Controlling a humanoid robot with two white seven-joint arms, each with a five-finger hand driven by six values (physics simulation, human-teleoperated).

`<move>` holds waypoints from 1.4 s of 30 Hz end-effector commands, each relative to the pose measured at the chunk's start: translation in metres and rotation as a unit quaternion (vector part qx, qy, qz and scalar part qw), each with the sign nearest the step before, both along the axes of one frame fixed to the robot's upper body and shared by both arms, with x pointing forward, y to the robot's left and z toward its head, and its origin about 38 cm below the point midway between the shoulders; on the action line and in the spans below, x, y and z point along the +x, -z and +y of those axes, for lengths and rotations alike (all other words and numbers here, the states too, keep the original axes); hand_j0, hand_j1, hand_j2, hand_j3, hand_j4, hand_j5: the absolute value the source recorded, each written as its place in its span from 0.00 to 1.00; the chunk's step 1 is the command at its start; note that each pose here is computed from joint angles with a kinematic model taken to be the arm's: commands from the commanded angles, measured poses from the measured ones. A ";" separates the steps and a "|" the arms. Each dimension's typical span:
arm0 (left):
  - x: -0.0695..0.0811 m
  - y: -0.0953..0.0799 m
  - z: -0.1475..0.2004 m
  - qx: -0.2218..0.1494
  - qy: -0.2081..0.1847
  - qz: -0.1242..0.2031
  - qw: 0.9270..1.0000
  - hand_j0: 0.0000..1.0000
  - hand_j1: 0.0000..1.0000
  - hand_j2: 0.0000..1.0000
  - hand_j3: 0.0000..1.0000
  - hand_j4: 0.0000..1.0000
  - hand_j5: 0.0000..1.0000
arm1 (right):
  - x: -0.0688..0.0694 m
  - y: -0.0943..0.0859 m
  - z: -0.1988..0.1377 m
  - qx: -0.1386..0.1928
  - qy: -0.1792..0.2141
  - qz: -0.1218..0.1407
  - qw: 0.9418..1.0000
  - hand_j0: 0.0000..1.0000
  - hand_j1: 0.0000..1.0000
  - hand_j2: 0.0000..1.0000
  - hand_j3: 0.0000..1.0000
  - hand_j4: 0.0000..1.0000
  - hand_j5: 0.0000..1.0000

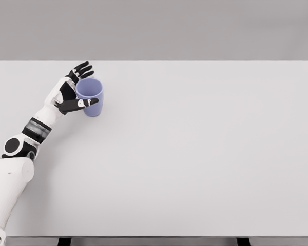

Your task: Flip the cup with left arm and place it on the table

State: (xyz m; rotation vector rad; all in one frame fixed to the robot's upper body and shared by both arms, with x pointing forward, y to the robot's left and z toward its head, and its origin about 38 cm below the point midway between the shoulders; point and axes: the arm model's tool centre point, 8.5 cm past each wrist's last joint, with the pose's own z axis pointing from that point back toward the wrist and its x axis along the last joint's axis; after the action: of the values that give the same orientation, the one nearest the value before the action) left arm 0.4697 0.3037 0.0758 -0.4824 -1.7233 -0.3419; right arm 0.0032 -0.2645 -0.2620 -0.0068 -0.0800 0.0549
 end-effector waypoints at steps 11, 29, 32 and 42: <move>-0.004 -0.007 0.007 0.005 -0.008 -0.037 0.999 1.00 1.00 1.00 1.00 1.00 1.00 | 0.000 0.000 0.000 0.000 0.000 0.000 1.000 1.00 1.00 1.00 1.00 1.00 1.00; -0.031 -0.007 0.049 0.018 -0.045 -0.067 0.997 1.00 1.00 1.00 1.00 1.00 1.00 | 0.001 0.000 0.000 0.000 0.000 -0.001 1.000 1.00 1.00 1.00 1.00 1.00 1.00; -0.031 -0.008 0.051 0.018 -0.046 -0.069 0.996 1.00 1.00 1.00 1.00 1.00 1.00 | 0.000 0.000 0.000 0.000 0.000 0.000 1.000 1.00 1.00 1.00 1.00 1.00 1.00; -0.050 -0.030 0.132 0.126 -0.075 -0.062 0.987 1.00 1.00 1.00 1.00 1.00 1.00 | 0.001 0.000 0.000 0.000 0.000 -0.001 1.000 1.00 1.00 1.00 1.00 1.00 1.00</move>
State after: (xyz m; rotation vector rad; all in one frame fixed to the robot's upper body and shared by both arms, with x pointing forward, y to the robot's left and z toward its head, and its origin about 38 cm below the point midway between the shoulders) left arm 0.4224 0.4184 0.0966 -0.1988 -1.8083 -0.4408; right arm 0.0031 -0.2645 -0.2620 -0.0068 -0.0800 0.0548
